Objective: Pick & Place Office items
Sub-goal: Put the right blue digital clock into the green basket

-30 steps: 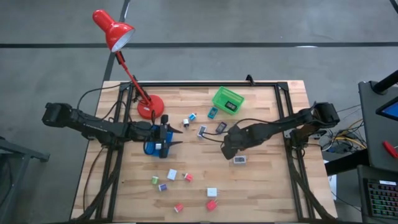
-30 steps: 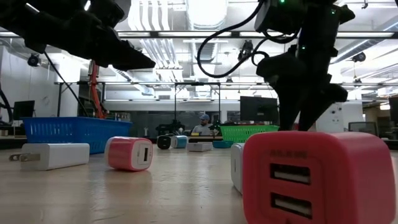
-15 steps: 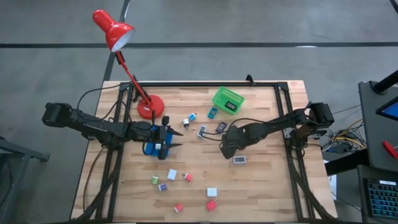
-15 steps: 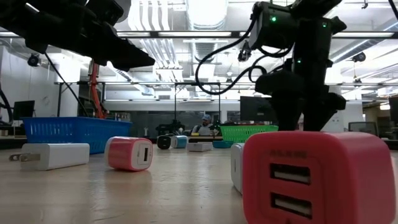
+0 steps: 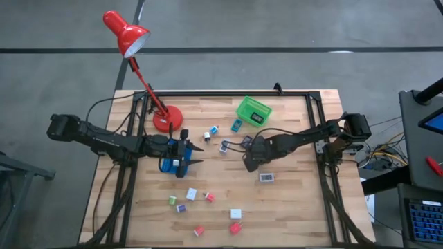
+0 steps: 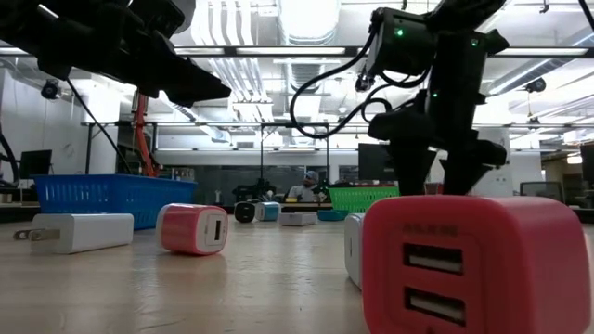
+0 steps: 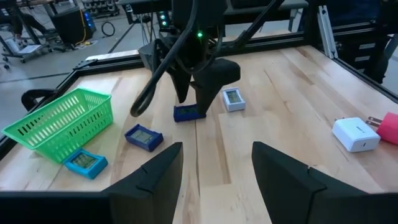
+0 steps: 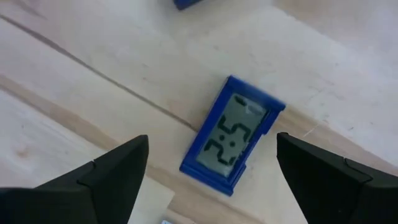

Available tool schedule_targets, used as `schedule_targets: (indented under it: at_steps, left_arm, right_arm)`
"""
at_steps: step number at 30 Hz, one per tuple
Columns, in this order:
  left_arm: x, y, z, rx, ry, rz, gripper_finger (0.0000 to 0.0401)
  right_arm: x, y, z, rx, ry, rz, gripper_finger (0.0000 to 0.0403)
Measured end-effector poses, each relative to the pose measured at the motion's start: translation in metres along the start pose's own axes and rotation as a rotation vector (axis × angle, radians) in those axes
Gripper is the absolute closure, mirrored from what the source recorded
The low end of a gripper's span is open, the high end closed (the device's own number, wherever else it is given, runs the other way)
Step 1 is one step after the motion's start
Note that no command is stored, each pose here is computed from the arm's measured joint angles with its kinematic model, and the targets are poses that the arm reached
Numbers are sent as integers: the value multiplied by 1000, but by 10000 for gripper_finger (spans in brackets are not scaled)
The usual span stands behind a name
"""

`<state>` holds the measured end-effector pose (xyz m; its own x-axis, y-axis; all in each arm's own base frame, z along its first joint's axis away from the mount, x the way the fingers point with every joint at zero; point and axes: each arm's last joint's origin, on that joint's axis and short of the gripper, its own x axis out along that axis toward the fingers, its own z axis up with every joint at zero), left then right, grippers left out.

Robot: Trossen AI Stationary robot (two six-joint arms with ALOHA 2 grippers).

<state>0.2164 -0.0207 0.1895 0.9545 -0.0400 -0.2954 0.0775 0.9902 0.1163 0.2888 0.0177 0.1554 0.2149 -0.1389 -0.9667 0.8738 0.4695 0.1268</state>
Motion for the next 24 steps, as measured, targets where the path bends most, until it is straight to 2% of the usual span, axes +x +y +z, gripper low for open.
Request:
schedule_targets:
  at_steps: [11,24]
  left_arm:
    - [0,0,0,-4,1,0,206]
    - [0,0,-1,-3,15,-5,206]
  right_arm:
    - [20,2,-1,-11,15,-38,55]
    - [21,7,1,-26,7,-25,62]
